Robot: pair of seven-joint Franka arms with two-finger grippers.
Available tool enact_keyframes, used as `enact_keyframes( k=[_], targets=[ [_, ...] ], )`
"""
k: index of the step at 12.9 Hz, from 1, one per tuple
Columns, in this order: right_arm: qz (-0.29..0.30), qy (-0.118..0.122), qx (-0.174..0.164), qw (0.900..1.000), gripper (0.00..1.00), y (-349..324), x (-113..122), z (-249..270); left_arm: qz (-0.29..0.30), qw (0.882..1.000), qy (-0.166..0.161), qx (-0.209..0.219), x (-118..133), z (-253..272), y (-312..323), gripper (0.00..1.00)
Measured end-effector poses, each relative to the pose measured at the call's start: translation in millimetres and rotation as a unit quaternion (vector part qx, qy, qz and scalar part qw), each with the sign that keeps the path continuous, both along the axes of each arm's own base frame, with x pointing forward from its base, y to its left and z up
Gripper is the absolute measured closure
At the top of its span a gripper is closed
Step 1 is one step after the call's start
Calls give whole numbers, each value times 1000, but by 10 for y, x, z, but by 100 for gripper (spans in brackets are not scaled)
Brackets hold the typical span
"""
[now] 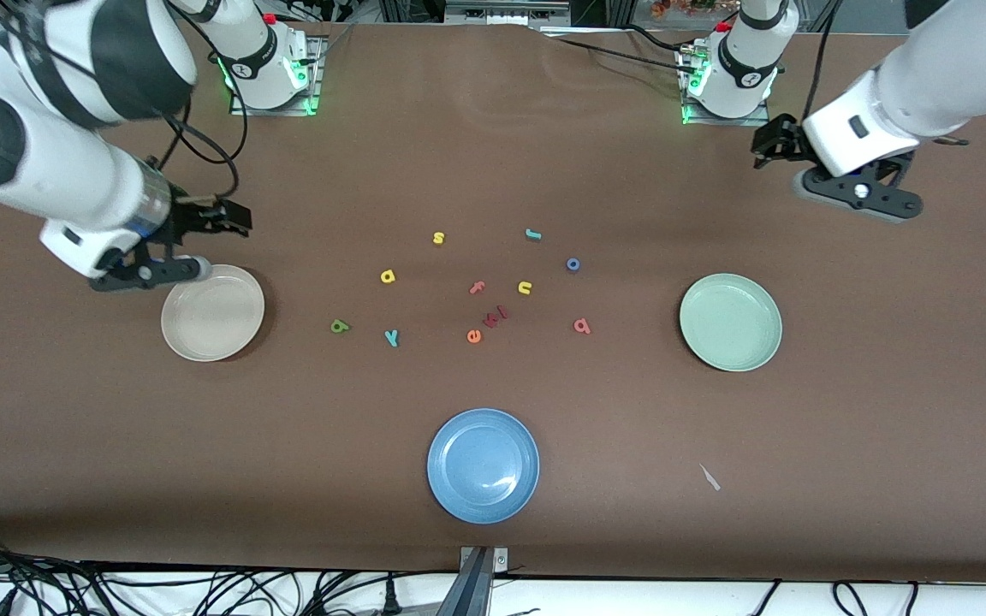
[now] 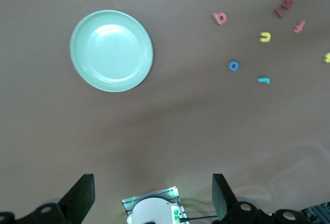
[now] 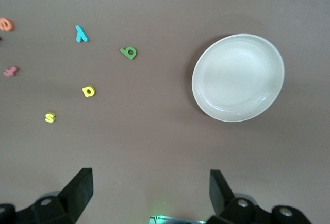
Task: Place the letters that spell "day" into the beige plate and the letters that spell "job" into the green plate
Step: 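Reach the right gripper to the cyan y while the left gripper reaches cyan j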
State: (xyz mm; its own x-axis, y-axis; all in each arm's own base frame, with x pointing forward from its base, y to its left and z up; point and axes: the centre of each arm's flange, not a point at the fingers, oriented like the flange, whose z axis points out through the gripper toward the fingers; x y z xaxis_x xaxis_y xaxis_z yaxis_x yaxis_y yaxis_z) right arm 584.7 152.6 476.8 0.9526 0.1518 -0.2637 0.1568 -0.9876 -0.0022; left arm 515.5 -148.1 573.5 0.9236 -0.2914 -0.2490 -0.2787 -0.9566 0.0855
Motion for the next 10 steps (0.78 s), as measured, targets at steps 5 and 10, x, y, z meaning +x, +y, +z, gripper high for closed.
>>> enact_keyframes(
  k=[5, 10],
  targets=[
    [31, 13, -6, 999, 0, 441, 56, -502, -41, 997, 61, -28, 81, -584, -531, 0],
    [9, 10, 32, 999, 0, 604, 179, -865, -108, 991, 60, -51, 50, -1149, -1408, 0]
  ],
)
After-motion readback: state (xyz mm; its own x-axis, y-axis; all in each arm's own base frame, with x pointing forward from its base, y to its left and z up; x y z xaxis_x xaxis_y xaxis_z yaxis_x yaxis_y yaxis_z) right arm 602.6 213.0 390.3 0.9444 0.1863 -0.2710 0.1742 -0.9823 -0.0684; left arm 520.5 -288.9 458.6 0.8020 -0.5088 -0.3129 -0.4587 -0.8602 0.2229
